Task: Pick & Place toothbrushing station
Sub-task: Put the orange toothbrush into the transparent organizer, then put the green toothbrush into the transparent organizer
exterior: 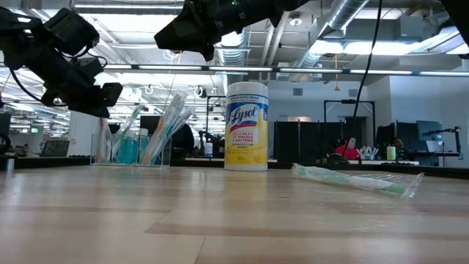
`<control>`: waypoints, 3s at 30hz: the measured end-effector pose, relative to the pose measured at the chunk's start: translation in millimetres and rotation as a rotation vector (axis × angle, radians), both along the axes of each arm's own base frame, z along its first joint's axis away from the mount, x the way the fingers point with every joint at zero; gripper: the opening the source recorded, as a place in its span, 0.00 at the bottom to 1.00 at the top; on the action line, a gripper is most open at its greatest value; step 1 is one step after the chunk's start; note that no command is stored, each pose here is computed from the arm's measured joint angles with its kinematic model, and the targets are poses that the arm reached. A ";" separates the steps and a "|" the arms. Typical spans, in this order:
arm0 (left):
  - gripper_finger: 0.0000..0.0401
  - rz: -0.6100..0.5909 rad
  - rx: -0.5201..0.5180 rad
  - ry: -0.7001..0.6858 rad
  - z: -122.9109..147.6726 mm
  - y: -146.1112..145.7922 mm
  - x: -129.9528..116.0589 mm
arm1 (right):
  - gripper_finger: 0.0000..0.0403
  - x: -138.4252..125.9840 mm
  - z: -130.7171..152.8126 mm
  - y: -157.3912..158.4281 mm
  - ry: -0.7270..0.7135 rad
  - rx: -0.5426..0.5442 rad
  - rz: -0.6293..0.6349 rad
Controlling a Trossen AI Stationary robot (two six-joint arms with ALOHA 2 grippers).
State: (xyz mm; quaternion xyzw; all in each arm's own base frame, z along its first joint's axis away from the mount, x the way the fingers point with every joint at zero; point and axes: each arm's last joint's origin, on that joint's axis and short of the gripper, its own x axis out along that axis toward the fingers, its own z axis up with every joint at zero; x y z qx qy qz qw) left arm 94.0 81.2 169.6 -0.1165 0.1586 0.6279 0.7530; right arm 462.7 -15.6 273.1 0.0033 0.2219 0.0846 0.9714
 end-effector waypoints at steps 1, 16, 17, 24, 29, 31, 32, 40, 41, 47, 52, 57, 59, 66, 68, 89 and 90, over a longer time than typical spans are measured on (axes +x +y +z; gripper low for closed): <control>0.08 0.002 -0.001 0.005 -0.5 0.3 0.5 | 0.19 0.0 0.0 0.3 0.000 0.000 0.001; 0.24 0.078 0.024 0.030 -1.7 1.7 -0.5 | 0.19 0.0 0.0 0.2 0.000 0.000 0.001; 0.26 0.084 0.027 0.032 -1.6 1.7 -0.7 | 0.19 0.0 0.0 0.2 0.000 0.000 0.001; 0.39 0.107 0.050 0.065 -0.9 1.9 -1.8 | 0.19 -0.4 -0.7 0.3 0.008 0.000 0.001; 0.45 0.108 0.051 0.066 -0.8 1.9 -1.8 | 0.19 -0.5 -1.1 0.2 0.012 0.000 0.001; 0.46 0.102 0.047 0.067 -1.0 1.8 -1.7 | 0.19 -0.5 -1.2 0.2 0.012 -0.002 0.001; 0.46 0.101 0.046 0.067 -1.1 1.8 -1.7 | 0.19 -0.5 -1.2 0.3 0.012 -0.002 0.002; 0.44 0.061 0.011 0.137 -5.2 0.2 -3.2 | 0.19 -0.5 -1.2 0.2 0.011 -0.007 0.004; 0.44 0.061 0.011 0.137 -5.2 0.2 -3.2 | 0.19 -0.5 -1.2 0.2 0.011 -0.007 0.004; 0.44 0.000 -0.032 0.130 -7.4 -0.9 -2.2 | 0.19 -0.6 -1.2 -0.2 0.011 -0.009 0.004; 0.42 -0.021 -0.091 0.161 -12.8 -3.4 -4.9 | 0.19 -0.6 -1.2 -0.2 0.011 -0.009 0.004; 0.40 -0.125 -0.178 0.088 -15.1 -5.4 -1.7 | 0.19 -0.6 -1.2 -0.2 0.011 -0.009 0.004; 0.39 -0.153 -0.199 0.070 -15.5 -6.0 -0.8 | 0.19 -0.6 -1.2 -0.3 0.011 -0.009 0.004; 0.37 -0.268 -0.277 0.025 -17.1 -8.5 2.2 | 0.19 -0.6 -1.2 -0.1 0.011 -0.009 0.004; 0.37 -0.314 -0.307 0.007 -17.5 -9.6 3.4 | 0.19 -0.6 -1.4 0.2 0.013 -0.008 0.005; 0.35 -0.766 -0.350 -0.136 -7.7 -42.1 30.2 | 0.19 -22.5 -29.8 1.2 0.392 0.032 -0.010; 0.34 -0.796 -0.334 -0.155 -5.3 -44.7 32.6 | 0.19 -24.7 -31.7 1.3 0.423 0.036 -0.012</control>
